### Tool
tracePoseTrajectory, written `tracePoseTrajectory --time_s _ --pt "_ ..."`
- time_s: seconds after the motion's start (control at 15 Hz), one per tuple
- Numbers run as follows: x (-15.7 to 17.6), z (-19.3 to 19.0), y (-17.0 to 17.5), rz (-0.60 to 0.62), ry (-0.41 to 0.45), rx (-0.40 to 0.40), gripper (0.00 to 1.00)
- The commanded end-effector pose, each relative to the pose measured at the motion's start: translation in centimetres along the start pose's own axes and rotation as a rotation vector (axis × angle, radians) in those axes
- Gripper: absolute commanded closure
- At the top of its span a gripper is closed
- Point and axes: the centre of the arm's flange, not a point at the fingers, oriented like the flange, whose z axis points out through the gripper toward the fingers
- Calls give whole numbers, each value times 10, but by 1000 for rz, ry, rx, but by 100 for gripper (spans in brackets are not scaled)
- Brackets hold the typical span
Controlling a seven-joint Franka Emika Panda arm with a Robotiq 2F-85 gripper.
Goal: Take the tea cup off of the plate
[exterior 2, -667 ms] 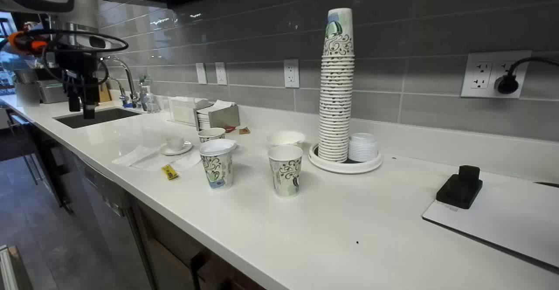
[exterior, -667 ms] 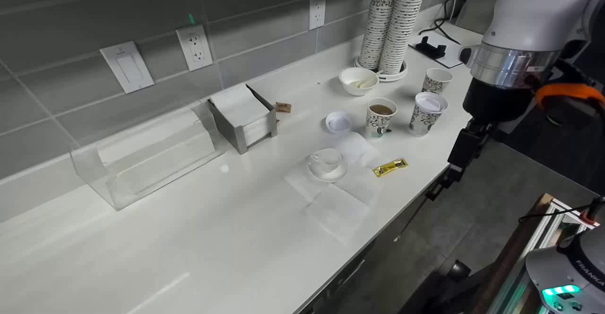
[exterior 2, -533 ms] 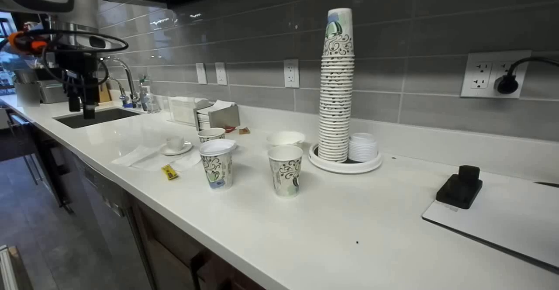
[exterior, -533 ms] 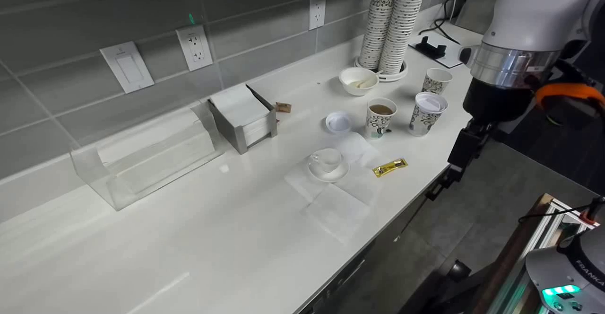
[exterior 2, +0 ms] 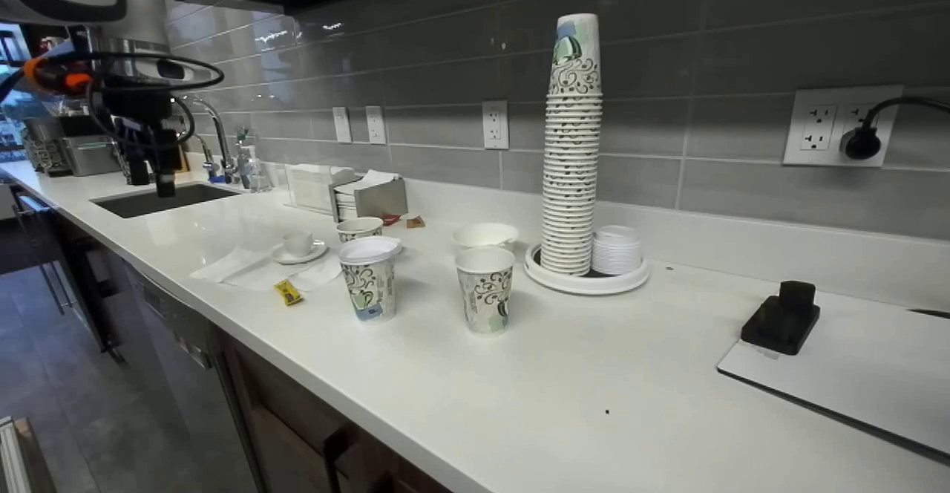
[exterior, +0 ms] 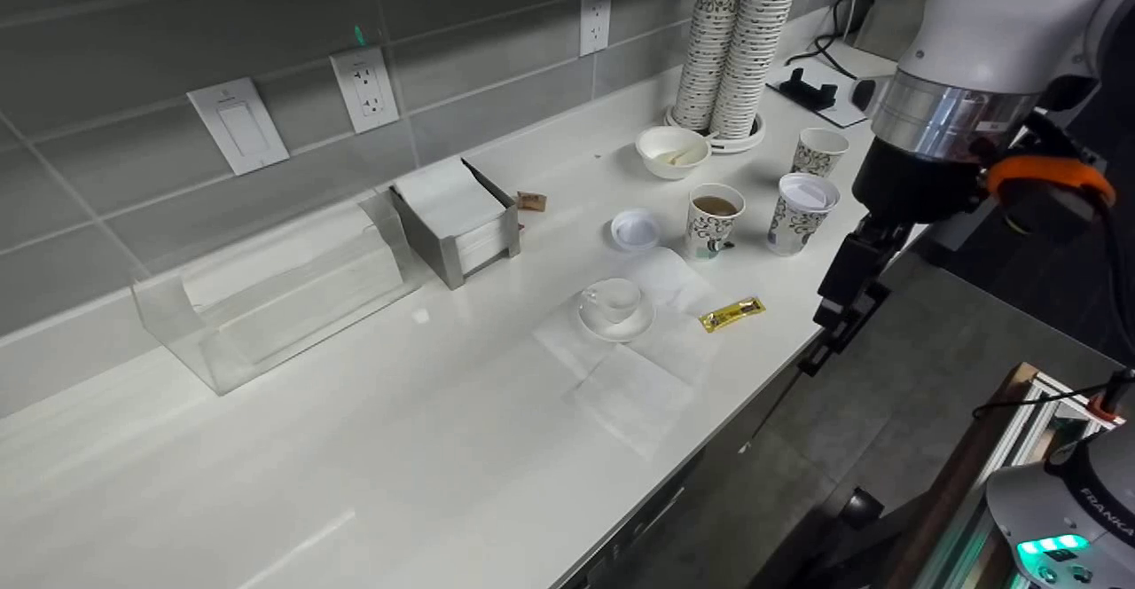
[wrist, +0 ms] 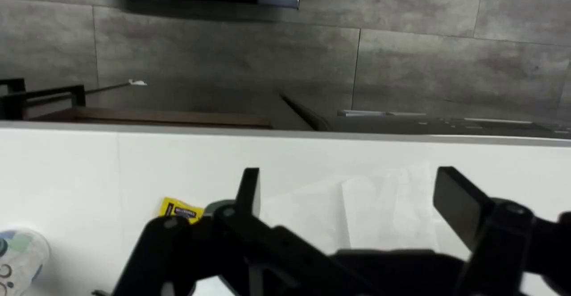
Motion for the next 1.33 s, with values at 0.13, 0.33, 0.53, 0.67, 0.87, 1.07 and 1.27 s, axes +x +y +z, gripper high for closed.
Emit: tracePoseTrajectory --time_s 0.13,0.33,0.53,0.67,0.87,1.07,1.27 --pt "61 14 -43 -128 160 -33 0" --pt "106 21 -46 -222 162 -98 0" --pt "145 33 -46 -283 151 -146 0" --pt "167 46 -58 -344 131 -167 0" --pt "203 63 -89 -457 105 -241 0" --pt "230 78 -115 -537 124 -291 0" --pt "245 94 -126 -534 115 -275 0"
